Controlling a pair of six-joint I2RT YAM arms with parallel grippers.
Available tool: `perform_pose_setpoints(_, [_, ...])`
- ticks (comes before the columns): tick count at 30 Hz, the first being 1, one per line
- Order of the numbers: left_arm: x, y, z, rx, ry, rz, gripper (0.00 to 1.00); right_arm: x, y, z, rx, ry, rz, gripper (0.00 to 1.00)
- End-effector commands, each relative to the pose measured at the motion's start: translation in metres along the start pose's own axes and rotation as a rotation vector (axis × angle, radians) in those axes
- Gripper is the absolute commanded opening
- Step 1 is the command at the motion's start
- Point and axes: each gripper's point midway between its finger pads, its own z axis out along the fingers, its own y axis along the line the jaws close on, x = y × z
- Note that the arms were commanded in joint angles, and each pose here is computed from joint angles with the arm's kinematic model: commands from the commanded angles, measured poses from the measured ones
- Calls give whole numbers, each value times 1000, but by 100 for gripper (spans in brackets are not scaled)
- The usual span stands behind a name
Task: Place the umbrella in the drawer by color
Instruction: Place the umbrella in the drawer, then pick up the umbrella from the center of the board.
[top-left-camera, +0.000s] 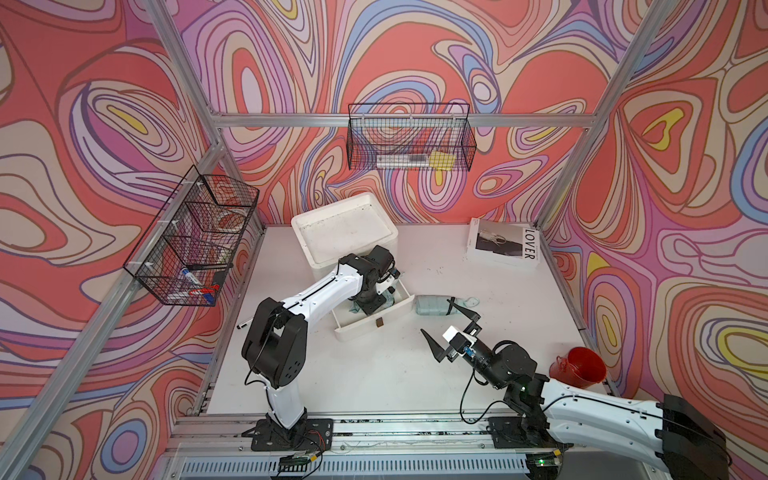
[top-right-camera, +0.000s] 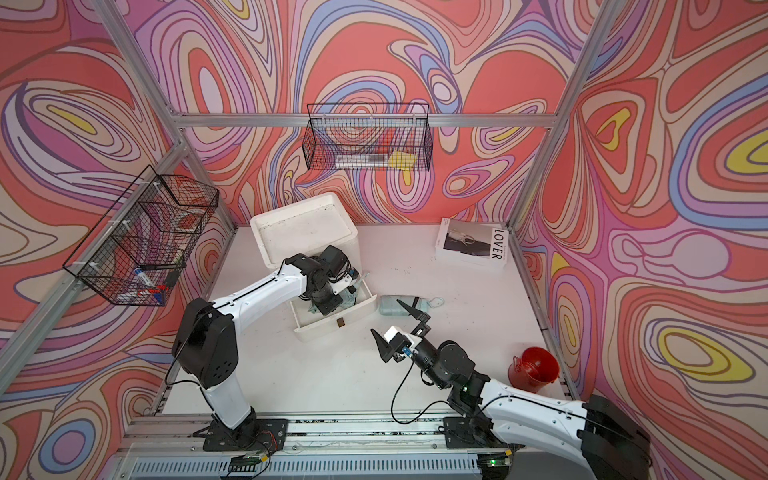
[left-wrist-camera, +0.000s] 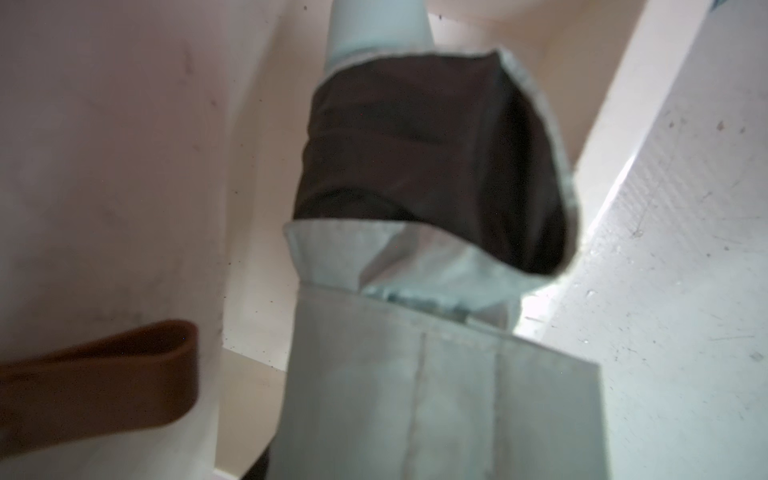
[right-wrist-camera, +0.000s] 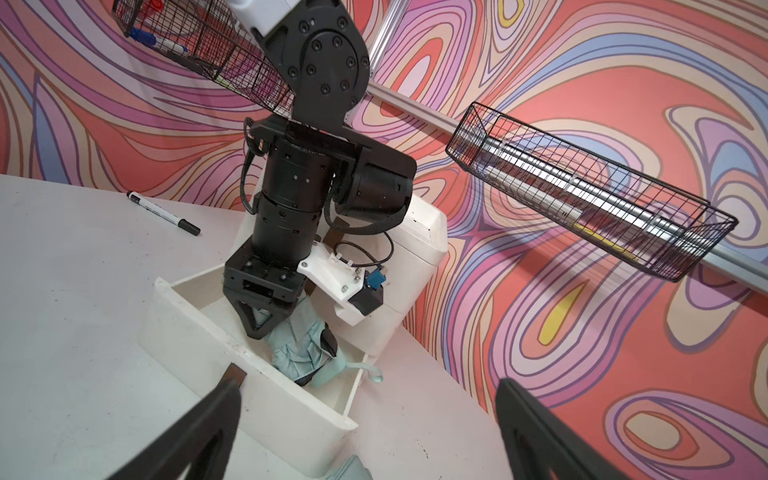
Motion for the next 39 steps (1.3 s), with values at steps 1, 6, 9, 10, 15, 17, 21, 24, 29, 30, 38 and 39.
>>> perform_pose_setpoints(1, [3,-1,3,4,10,26,53,-9,-11,3,50,-14,42,98])
perform_pose_setpoints(6, [0,14,9,-72,36,-13,68,-6,-14,2,68,-5,46,98])
perform_pose_setpoints(9, [-7,17,2,-79,9,-46,75,-2,-13,4,72,9,49,98])
perform_pose_setpoints(10, [-10,18,-3,-78,-13,-56,77,-1,-13,4,74,13,50,98])
perform_pose_setpoints(15, [-29,13,-38,-39,-168,-115,84,10,-19,12,129,71,97,98])
perform_pose_setpoints(17, [-36,13,-55,-31,-240,-143,86,16,-21,17,153,105,117,98])
perform_pose_setpoints(21, [-49,18,-97,-38,-402,-210,86,35,-37,23,294,180,245,98])
perform_pose_setpoints(24, [-54,22,-132,-42,-545,-269,88,64,-67,15,550,297,420,98])
perform_pose_setpoints(29, [-51,26,-187,-68,-809,-355,91,116,-83,18,628,521,662,98])
perform_pose_setpoints(30, [-49,28,-198,-77,-863,-378,94,127,-85,15,651,557,733,98])
perform_pose_setpoints(38, [-23,44,-227,-151,-1028,-542,99,178,-47,25,774,757,1191,97])
perform_pose_setpoints(39, [-20,48,-231,-169,-1035,-562,99,180,-41,30,788,796,1239,96])
